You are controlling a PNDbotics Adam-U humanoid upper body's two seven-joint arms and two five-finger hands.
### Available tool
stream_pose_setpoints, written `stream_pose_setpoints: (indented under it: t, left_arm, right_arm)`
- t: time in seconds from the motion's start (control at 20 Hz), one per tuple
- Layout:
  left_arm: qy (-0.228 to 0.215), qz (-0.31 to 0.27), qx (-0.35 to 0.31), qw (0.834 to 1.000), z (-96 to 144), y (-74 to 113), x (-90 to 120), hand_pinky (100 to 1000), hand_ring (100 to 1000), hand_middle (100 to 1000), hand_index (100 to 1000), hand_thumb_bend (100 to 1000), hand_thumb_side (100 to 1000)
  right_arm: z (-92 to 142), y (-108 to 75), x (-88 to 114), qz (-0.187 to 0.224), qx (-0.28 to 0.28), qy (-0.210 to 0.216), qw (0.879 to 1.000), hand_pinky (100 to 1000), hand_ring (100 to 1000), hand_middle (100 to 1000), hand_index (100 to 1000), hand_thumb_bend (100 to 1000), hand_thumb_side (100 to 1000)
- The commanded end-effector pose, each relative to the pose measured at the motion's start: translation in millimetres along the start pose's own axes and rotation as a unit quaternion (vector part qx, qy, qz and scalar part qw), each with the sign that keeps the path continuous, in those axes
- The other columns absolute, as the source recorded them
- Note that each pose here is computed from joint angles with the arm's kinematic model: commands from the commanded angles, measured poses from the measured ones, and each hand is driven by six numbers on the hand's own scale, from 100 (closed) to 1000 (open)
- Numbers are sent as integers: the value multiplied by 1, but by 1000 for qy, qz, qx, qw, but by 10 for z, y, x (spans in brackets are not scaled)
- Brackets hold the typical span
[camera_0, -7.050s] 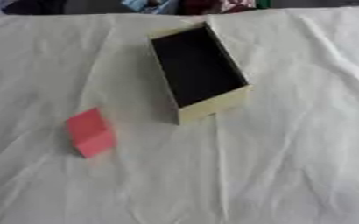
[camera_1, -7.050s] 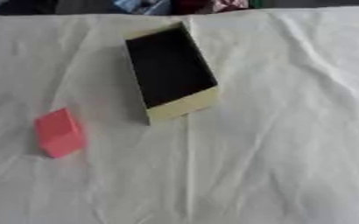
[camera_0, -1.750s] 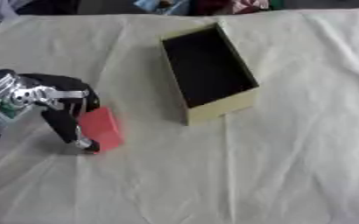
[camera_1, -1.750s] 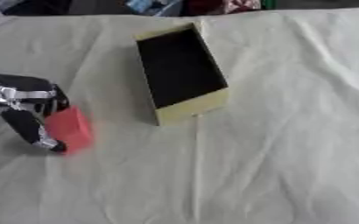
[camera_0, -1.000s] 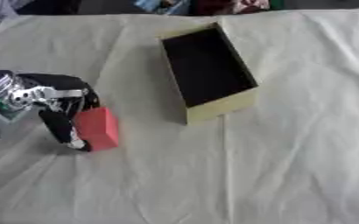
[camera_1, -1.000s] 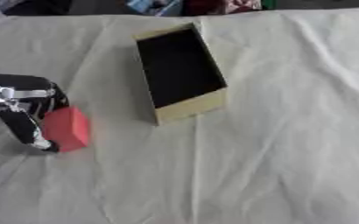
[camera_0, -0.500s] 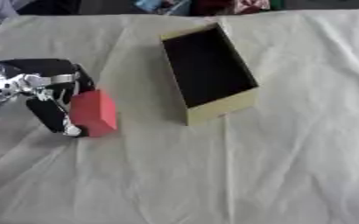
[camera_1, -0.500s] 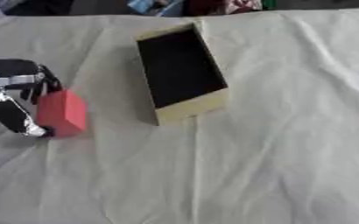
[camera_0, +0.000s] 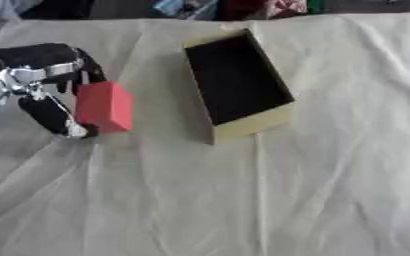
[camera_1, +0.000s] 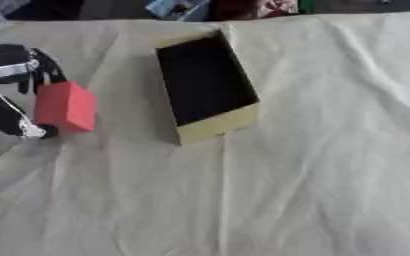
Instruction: Pick up objects on the table and place them in the box.
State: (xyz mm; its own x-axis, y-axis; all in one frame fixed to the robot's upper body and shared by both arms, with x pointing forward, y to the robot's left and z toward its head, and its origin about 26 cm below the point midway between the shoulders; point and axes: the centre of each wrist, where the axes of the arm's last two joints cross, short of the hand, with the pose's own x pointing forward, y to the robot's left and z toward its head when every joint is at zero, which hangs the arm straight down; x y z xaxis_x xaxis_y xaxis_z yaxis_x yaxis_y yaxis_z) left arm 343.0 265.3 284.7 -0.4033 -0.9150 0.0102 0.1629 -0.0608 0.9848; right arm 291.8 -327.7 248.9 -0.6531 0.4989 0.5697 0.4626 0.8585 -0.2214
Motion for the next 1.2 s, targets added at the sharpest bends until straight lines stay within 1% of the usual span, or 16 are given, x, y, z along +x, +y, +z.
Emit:
stream_pose_setpoints:
  t: [0.05,0.15,0.35,0.5,0.65,1.0,1.2]
  left_arm:
    - [-2,-12,53,999,54,202,-11,494,534,578,533,220,103]
    - [-12,-15,76,997,27,264,5,488,529,572,510,187,103]
    - [-36,-16,116,993,-67,408,28,478,522,557,491,143,103]
    - [-53,-16,140,989,-190,528,33,477,522,556,488,121,107]
    - [-73,-12,164,984,-366,644,51,467,516,550,486,100,119]
    - [-118,16,160,980,-803,792,71,464,516,550,490,100,136]
    - [-140,24,160,977,-977,845,128,459,513,545,486,100,143]
  right_arm:
    - [-68,-42,73,1,-3,-18,1000,867,827,783,815,100,399]
    - [-73,-41,77,0,-3,-19,1000,867,827,783,815,100,398]
    - [-90,-41,89,-1,-3,-23,1000,866,827,783,815,100,397]
    - [-106,-37,101,-4,-2,-26,1000,866,827,783,815,100,396]
    - [-124,-27,116,-9,0,-29,1000,866,827,783,815,100,395]
    - [-175,5,161,-22,6,-39,999,865,826,783,814,100,393]
    - [-202,18,184,-28,7,-44,999,865,826,782,814,100,392]
